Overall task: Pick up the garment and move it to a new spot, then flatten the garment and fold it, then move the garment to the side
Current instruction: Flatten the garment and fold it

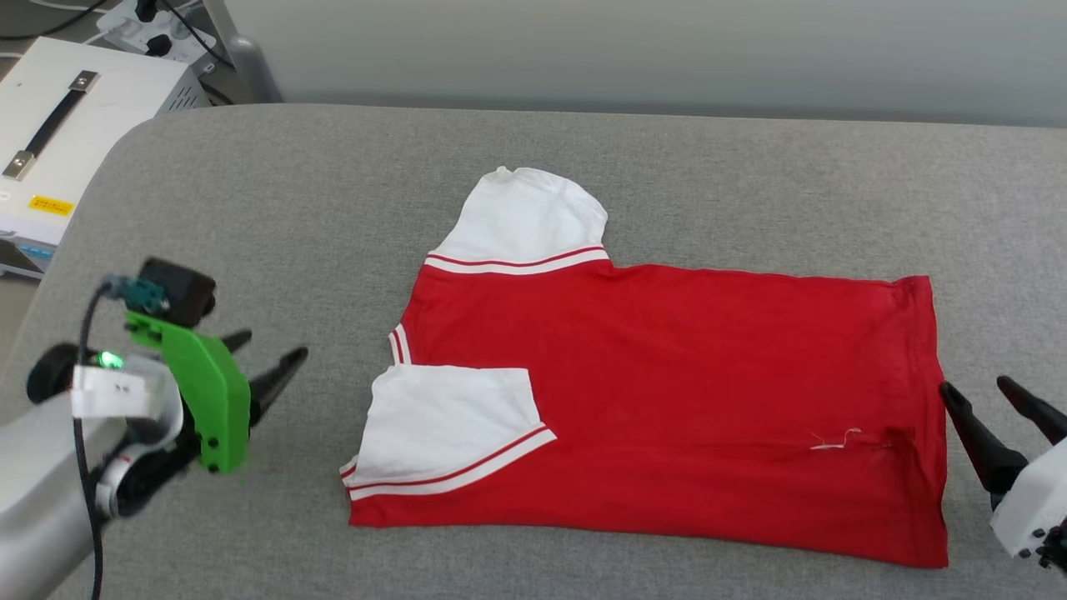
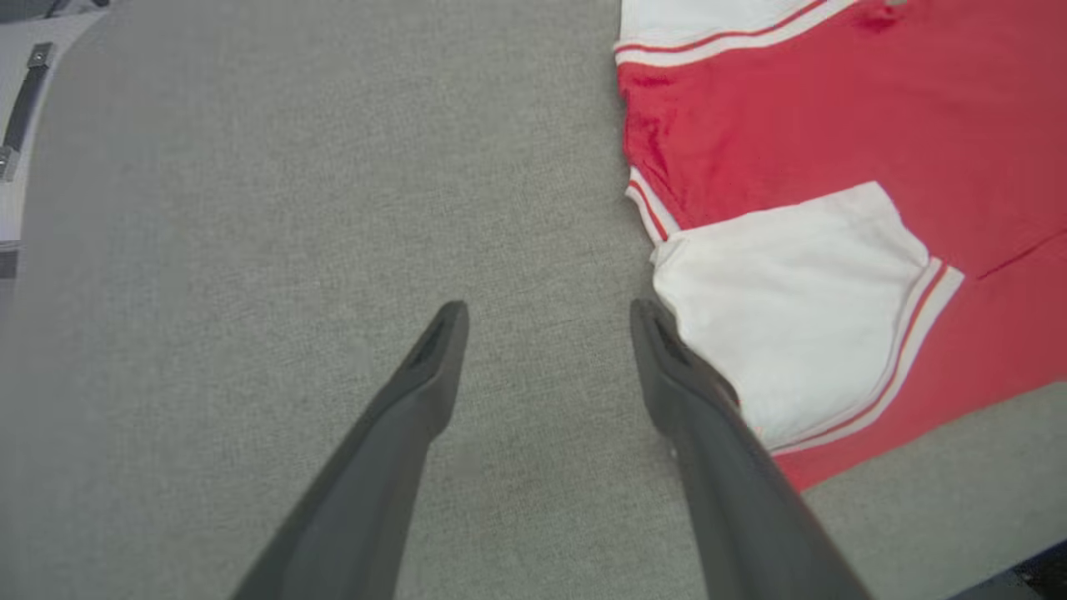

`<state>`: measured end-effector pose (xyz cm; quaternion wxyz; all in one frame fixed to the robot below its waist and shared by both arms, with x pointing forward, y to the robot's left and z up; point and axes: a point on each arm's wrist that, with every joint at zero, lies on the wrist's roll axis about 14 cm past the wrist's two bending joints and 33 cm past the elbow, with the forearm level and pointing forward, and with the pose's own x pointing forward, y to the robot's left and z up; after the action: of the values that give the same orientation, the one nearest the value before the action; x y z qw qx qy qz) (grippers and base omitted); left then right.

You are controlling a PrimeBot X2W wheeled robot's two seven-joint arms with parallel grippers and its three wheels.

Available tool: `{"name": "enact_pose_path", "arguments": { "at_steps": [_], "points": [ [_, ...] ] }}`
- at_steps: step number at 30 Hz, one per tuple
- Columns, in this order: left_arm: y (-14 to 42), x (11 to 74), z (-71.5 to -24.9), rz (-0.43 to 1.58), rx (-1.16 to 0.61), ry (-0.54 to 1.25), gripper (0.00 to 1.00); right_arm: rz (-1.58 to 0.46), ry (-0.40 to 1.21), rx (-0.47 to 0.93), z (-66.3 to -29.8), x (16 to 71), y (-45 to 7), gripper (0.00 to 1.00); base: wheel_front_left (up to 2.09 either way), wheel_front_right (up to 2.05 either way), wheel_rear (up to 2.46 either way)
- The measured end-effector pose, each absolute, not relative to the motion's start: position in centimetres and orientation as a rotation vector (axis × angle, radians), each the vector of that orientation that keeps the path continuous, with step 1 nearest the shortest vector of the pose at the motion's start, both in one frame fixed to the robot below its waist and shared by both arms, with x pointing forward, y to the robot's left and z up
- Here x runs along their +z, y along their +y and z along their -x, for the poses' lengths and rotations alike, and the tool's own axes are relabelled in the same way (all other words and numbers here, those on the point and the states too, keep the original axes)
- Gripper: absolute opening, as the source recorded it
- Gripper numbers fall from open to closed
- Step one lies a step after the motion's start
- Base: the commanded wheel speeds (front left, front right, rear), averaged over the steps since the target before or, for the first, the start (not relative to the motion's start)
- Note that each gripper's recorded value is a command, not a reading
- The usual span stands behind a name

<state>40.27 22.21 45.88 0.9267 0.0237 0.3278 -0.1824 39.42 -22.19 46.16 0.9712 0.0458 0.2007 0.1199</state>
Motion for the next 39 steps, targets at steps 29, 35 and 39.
{"name": "enact_pose_path", "arguments": {
  "at_steps": [29, 35, 39],
  "points": [
    [11.1, 48.5, -61.4, -0.209, -0.557, 0.749, 1.0, -0.043, 0.104, 0.201, -45.8, 49.1, -19.9, 1.0, 0.0, 0.0, 0.0],
    [10.2, 42.7, -61.5, -0.282, -0.59, 0.95, 1.0, -0.047, 0.148, 0.185, -46.8, 46.6, -20.3, 1.0, 0.0, 0.0, 0.0],
    [10.0, 39.2, -61.2, -0.304, -0.604, 1.032, 1.0, -0.048, 0.172, 0.176, -47.2, 45.2, -20.6, 1.0, 0.0, 0.0, 0.0]
  ]
}}
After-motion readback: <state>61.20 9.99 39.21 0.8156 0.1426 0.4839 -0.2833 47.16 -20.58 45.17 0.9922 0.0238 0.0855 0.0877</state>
